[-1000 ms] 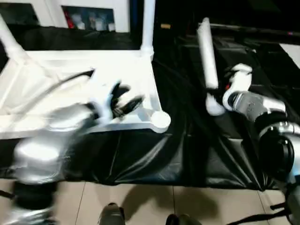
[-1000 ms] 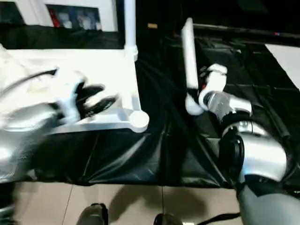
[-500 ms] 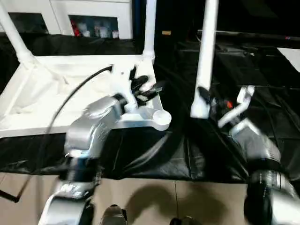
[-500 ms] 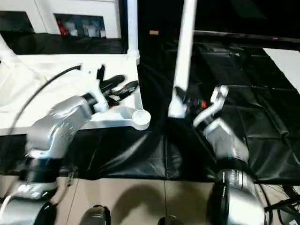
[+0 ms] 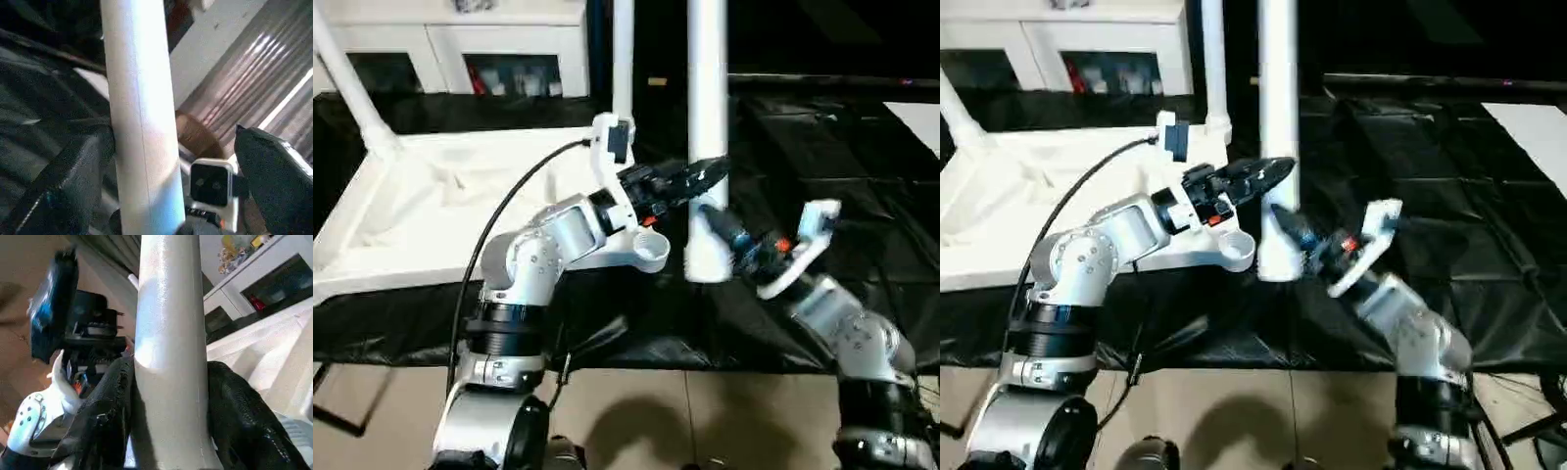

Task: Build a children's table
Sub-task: Pick table leg

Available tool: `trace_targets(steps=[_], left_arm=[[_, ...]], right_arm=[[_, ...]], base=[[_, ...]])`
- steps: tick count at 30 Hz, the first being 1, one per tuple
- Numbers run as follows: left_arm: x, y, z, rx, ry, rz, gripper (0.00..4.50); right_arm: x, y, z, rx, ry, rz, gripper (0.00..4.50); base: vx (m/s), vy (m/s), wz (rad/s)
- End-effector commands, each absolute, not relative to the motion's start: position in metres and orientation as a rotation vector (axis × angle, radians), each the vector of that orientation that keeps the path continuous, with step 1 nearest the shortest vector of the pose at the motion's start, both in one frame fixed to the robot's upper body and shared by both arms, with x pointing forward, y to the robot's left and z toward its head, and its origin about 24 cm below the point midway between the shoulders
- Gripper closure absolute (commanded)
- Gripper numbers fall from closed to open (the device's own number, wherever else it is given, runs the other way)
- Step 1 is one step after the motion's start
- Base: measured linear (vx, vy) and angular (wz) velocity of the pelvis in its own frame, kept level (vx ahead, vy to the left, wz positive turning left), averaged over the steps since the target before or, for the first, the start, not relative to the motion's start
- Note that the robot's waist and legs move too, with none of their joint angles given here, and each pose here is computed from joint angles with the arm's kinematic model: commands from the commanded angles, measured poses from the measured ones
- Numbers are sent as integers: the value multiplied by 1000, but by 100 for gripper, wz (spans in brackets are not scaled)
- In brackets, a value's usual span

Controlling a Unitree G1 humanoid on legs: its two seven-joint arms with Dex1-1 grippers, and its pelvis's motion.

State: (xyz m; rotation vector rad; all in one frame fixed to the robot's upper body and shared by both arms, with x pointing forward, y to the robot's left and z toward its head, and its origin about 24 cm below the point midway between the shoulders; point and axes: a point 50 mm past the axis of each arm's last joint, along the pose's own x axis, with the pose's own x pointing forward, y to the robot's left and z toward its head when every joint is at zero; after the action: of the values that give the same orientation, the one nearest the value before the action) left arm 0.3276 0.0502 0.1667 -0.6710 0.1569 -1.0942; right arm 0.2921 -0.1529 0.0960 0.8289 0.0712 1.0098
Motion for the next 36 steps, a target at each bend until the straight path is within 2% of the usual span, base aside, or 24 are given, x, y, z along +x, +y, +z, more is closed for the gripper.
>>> trace_targets(steps=[1, 5, 9, 13, 16, 18, 26, 27, 31, 33, 36], left_arm=[[325, 44, 180, -678, 138, -1138, 21], [328, 44, 175, -653, 188, -1067, 39], [334, 47, 173, -649, 202, -986, 79], [342, 55, 177, -667, 171, -894, 124], [346, 61, 181, -695, 145, -846, 133], [346, 62, 182, -703, 141, -838, 162], [346, 63, 187, -703, 114, -836, 219], [346, 63, 187, -702, 112, -835, 244], [346, 62, 188, -688, 104, -832, 256], [347, 62, 189, -658, 98, -842, 267], [346, 61, 192, -626, 88, -874, 267]], right_arm=[[289, -144, 100, 793, 98, 1052, 262], [287, -140, 101, 748, 106, 1050, 262], [285, -137, 105, 726, 106, 1062, 262], [287, -137, 108, 709, 99, 1046, 262], [287, -137, 108, 701, 100, 1041, 262], [287, -137, 108, 701, 100, 1042, 262], [288, -134, 109, 681, 109, 1052, 262], [288, -134, 109, 674, 111, 1051, 262], [291, -135, 109, 625, 118, 1036, 262], [294, -136, 110, 621, 149, 1026, 192], [296, -137, 110, 590, 188, 1029, 185]], base=[[0, 0, 0], [0, 0, 0], [0, 0, 0], [0, 0, 0], [0, 0, 0], [0, 0, 0], [0, 0, 0], [0, 0, 0], [0, 0, 0], [0, 0, 0], [0, 0, 0]])
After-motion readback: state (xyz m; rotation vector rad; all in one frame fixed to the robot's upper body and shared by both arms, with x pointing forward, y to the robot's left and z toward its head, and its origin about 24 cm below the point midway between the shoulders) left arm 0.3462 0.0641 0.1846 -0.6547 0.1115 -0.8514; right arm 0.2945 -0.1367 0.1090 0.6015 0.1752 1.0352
